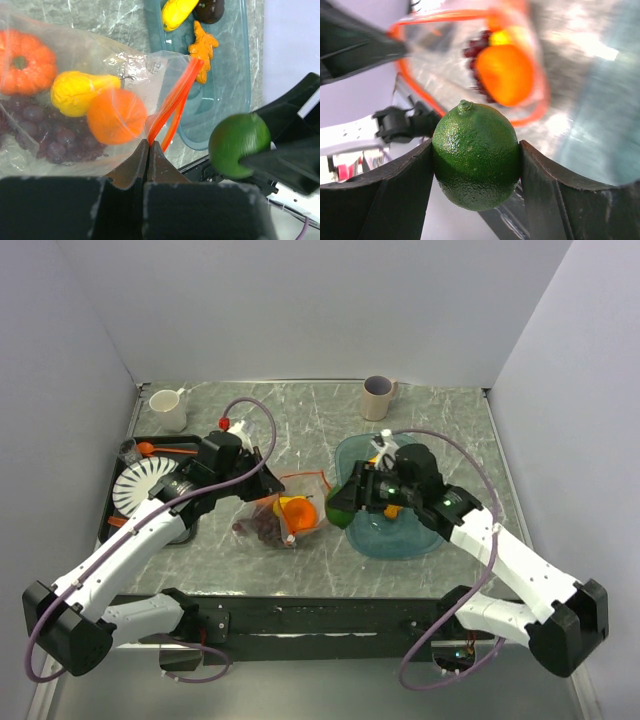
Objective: Place the food in the zip-top bag and seal the zipper
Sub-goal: Place the fake fruit in the zipper food storage bag, then adjust the fake fruit in the zipper food storage bag, then pick up the fake vegetable from the bin, then place the fake vegetable in the zipper food storage bag.
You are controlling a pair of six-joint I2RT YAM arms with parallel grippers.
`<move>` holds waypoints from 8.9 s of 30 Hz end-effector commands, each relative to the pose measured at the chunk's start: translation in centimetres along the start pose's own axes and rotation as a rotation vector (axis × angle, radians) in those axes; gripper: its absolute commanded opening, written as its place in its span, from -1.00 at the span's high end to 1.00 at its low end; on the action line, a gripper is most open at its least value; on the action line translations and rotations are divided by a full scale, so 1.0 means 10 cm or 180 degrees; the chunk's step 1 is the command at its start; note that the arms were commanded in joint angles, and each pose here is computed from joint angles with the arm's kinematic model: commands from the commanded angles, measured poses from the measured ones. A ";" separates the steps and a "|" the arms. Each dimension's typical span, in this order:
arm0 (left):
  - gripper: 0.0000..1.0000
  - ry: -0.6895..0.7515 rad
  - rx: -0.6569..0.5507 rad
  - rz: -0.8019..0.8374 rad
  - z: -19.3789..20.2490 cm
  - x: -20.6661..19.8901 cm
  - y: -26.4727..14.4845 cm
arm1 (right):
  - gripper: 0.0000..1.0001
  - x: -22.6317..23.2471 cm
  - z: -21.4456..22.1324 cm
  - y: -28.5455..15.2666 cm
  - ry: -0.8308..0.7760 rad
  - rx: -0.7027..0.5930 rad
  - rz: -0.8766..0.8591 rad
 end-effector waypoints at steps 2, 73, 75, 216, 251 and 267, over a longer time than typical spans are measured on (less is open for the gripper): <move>0.99 0.0025 -0.0003 0.0232 -0.04 -0.12 0.00 | 0.95 0.40 -0.18 0.24 -0.0319 -0.0060 -0.0149; 0.94 -0.0105 -0.0583 0.0083 -0.18 -0.11 -0.39 | 1.00 0.68 0.05 1.34 -0.0616 0.0640 0.0446; 0.93 -0.0106 -0.0586 0.0031 -0.17 -0.07 -0.39 | 0.99 0.66 0.01 1.27 -0.0594 0.0521 0.0585; 0.99 -0.0133 -0.0287 0.0238 -0.09 -0.11 -0.15 | 0.99 0.20 0.31 0.04 -0.0844 0.0557 0.0041; 0.99 -0.0089 -0.0275 0.0307 -0.10 -0.16 -0.20 | 0.66 0.57 0.23 1.04 -0.1250 0.1203 0.0304; 0.99 -0.0117 -0.0359 0.0268 -0.11 -0.13 -0.25 | -0.22 0.57 0.09 0.70 -0.1147 0.0617 0.0692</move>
Point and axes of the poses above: each gripper's point midway between its finger pads, its own y axis out along the fingers, its own x axis along the line the jaws close on, z = x × y, the point moved 7 cm from there along -y, back along the fingers, and after that the axes turned 7 degrees about -y, right-handed, at the moved point
